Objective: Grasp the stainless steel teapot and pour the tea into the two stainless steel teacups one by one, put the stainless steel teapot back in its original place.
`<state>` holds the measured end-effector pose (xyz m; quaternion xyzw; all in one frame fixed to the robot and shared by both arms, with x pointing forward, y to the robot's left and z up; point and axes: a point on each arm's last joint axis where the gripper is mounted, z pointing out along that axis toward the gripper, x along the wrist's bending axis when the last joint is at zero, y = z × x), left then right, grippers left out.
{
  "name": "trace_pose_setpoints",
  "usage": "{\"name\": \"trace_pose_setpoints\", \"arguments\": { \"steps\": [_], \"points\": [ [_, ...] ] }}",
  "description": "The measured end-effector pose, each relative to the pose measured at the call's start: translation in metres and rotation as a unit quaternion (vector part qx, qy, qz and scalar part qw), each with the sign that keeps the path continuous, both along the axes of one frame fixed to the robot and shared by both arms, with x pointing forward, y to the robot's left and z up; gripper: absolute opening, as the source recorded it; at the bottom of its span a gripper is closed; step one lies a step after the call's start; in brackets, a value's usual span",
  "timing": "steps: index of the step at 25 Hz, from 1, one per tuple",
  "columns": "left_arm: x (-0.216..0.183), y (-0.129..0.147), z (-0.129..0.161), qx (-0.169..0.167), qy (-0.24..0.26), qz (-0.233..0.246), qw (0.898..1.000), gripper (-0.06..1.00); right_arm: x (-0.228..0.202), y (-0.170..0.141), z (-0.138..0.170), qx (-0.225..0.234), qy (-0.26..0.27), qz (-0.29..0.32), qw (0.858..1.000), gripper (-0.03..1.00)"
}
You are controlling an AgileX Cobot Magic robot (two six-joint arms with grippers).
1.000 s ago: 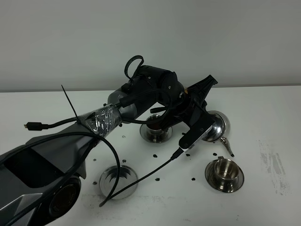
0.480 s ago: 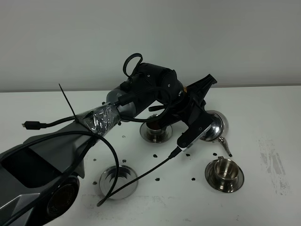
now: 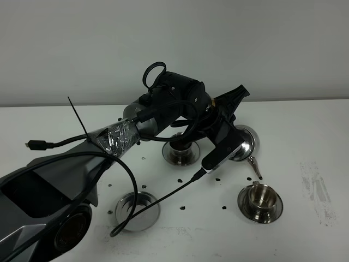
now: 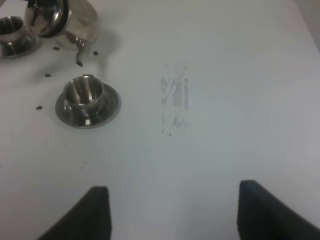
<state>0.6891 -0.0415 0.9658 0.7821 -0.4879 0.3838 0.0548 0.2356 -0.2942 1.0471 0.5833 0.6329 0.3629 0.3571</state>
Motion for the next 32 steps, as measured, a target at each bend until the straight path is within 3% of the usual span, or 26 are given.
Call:
{"name": "trace_pose_setpoints", "arguments": {
  "steps": [21, 32],
  "points": [
    [-0.009, -0.009, 0.007, -0.007, 0.002, -0.01, 1.0, 0.26, 0.0, 0.0, 0.0, 0.0, 0.0, 0.0, 1.0, 0.56],
    [-0.009, -0.011, 0.008, 0.008, -0.019, -0.016, 1.0, 0.26, 0.0, 0.0, 0.0, 0.0, 0.0, 0.0, 1.0, 0.56]
  ]
}}
